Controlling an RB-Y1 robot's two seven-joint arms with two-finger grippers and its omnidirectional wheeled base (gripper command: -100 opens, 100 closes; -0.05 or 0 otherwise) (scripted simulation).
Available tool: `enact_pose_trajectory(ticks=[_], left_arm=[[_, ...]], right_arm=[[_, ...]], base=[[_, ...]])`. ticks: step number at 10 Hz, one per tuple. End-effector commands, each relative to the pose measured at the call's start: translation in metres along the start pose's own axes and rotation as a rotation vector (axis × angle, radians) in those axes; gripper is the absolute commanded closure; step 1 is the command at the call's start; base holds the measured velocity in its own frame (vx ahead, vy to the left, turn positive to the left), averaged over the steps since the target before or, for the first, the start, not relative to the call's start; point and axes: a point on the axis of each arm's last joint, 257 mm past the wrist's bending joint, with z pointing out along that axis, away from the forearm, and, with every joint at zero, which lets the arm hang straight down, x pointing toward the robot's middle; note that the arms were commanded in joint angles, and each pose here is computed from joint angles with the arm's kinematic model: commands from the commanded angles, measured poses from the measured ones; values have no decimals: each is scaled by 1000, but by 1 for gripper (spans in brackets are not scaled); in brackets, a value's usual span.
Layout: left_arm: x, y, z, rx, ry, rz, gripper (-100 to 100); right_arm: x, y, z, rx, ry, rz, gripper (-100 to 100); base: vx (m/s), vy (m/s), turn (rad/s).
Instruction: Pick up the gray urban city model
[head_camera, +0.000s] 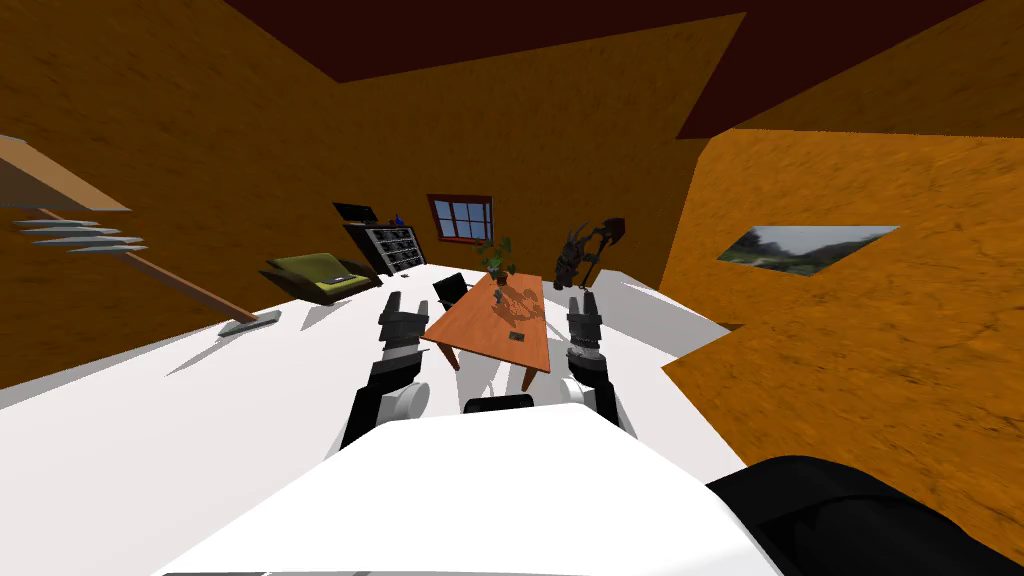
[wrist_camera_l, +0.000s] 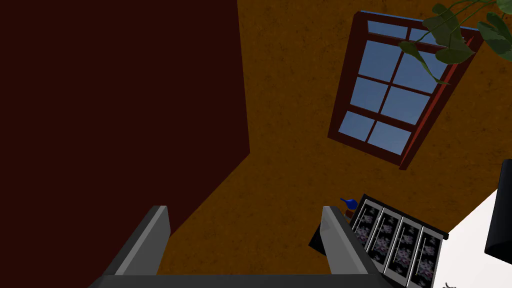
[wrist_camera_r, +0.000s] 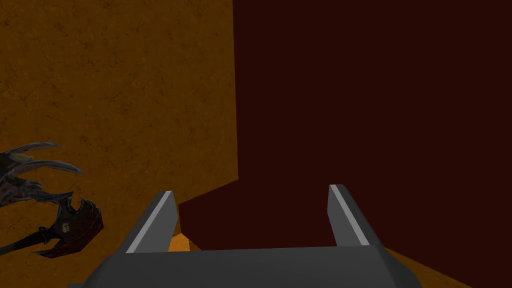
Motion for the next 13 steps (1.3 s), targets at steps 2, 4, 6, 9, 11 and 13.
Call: enact_pose_trajectory(ticks=[2, 4, 6, 9, 11, 13], left_arm=[[0, 0, 0, 0, 0, 0, 0], [0, 0, 0, 0, 0, 0, 0], [0, 0, 0, 0, 0, 0, 0], [0, 0, 0, 0, 0, 0, 0], [0, 0, 0, 0, 0, 0, 0], [0, 0, 0, 0, 0, 0, 0]], right_arm=[[14, -16, -10, 41, 64, -14, -100], [30, -39, -28, 101, 139, -30, -100], [50, -69, -55, 181, 226, -47, -100], [72, -102, -97, 279, 343, -71, -100], [82, -119, -123, 333, 405, -83, -100], [91, -135, -152, 390, 472, -96, -100]], base=[[-7, 10, 78], [-18, 25, 131], [-30, 39, 144], [-34, 43, 136], [-35, 48, 152], [-16, 46, 124]])
